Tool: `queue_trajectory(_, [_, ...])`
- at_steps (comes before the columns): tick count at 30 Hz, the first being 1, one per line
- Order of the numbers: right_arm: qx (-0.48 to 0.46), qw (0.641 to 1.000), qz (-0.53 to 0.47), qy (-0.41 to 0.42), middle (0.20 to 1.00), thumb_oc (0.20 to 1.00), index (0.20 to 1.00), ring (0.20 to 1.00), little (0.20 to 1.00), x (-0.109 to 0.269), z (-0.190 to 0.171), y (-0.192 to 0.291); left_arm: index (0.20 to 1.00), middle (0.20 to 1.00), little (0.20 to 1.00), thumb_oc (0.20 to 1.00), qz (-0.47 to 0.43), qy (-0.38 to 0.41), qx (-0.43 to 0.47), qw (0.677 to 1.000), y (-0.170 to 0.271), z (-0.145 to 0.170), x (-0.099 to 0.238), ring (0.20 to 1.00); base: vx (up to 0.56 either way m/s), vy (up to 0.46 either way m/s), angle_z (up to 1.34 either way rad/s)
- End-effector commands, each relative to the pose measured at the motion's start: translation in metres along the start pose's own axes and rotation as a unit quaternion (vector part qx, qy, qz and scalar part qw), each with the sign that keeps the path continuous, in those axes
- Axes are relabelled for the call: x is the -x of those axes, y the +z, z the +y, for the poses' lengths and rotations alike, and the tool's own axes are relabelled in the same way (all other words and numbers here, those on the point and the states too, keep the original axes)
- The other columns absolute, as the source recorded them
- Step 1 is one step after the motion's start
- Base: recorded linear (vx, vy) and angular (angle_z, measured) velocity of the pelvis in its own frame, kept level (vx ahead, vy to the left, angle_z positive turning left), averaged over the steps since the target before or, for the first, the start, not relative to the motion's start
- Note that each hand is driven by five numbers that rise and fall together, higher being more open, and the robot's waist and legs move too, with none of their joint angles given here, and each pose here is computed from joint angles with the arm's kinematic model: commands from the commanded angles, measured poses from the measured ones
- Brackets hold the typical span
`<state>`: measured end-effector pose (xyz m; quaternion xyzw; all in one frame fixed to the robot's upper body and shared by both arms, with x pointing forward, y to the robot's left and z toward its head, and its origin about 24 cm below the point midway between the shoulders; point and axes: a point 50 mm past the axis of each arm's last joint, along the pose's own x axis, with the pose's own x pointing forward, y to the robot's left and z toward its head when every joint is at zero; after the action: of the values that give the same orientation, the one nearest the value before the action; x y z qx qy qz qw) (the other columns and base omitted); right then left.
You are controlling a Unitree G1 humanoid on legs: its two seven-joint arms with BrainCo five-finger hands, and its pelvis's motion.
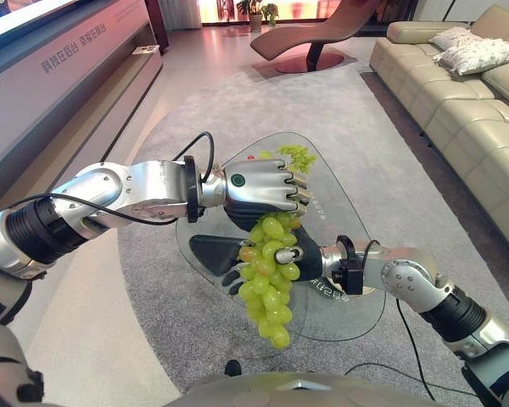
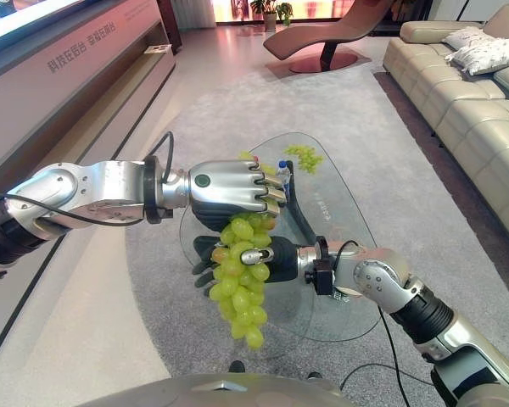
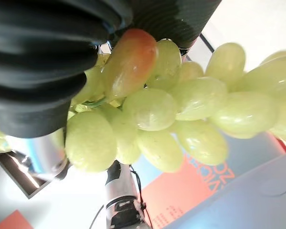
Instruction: Pick up fruits into the plate
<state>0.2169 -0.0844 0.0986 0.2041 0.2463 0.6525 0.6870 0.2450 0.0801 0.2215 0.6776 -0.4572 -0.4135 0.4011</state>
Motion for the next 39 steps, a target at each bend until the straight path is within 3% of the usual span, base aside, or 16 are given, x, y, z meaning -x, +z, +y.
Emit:
queue_trajectory(1, [0.050, 0.993, -0.010, 0.107, 0.200, 0.200, 0.200, 0.200, 0.200, -0.025, 0.030, 0.013, 0.200, 0.200, 0.200, 0.200, 0.092, 0.063, -0.004, 0.994, -0.041, 0.030, 0.008, 0.200, 0.00, 0.000, 0.00])
queue_trajectory(14, [0.045, 0.994, -0.022, 0.094, 0.200, 0.200, 0.200, 0.200, 0.200, -0.026, 0.027, 0.013, 0.200, 0.200, 0.200, 0.200, 0.089, 0.063, 0.005, 0.994, -0.040, 0.028, 0.008, 0.200, 0.00, 0.000, 0.00])
queue_trajectory(15, [0.046, 0.994, -0.025, 0.092, 0.200, 0.200, 0.200, 0.200, 0.200, -0.025, 0.026, 0.013, 0.410, 0.410, 0.410, 0.410, 0.090, 0.063, 0.011, 0.994, -0.040, 0.028, 0.008, 0.410, 0.00, 0.000, 0.00])
queue_trajectory(16, [0.046, 0.994, -0.026, 0.091, 0.200, 0.200, 0.200, 0.200, 0.200, -0.025, 0.026, 0.014, 0.533, 0.533, 0.533, 0.533, 0.090, 0.063, 0.014, 0.994, -0.040, 0.028, 0.009, 0.533, 0.00, 0.000, 0.00])
queue_trajectory(17, [0.046, 0.994, -0.033, 0.088, 0.200, 0.200, 0.200, 0.200, 0.200, -0.025, 0.026, 0.014, 1.000, 1.000, 1.000, 1.000, 0.092, 0.066, 0.024, 0.993, -0.040, 0.028, 0.009, 1.000, 0.00, 0.000, 0.00])
queue_trajectory(28, [0.045, 0.994, -0.091, 0.046, 0.200, 0.200, 0.200, 0.200, 0.200, -0.016, 0.018, 0.019, 1.000, 1.000, 1.000, 1.000, 0.122, 0.071, 0.072, 0.987, -0.043, 0.016, 0.021, 1.000, 0.01, -0.003, -0.01])
queue_trajectory(39, [0.061, 0.978, -0.187, -0.064, 0.200, 0.200, 0.200, 0.200, 0.200, 0.022, -0.005, 0.023, 1.000, 1.000, 1.000, 1.000, 0.218, 0.097, 0.160, 0.958, -0.052, -0.021, 0.062, 1.000, 0.01, -0.004, 0.00])
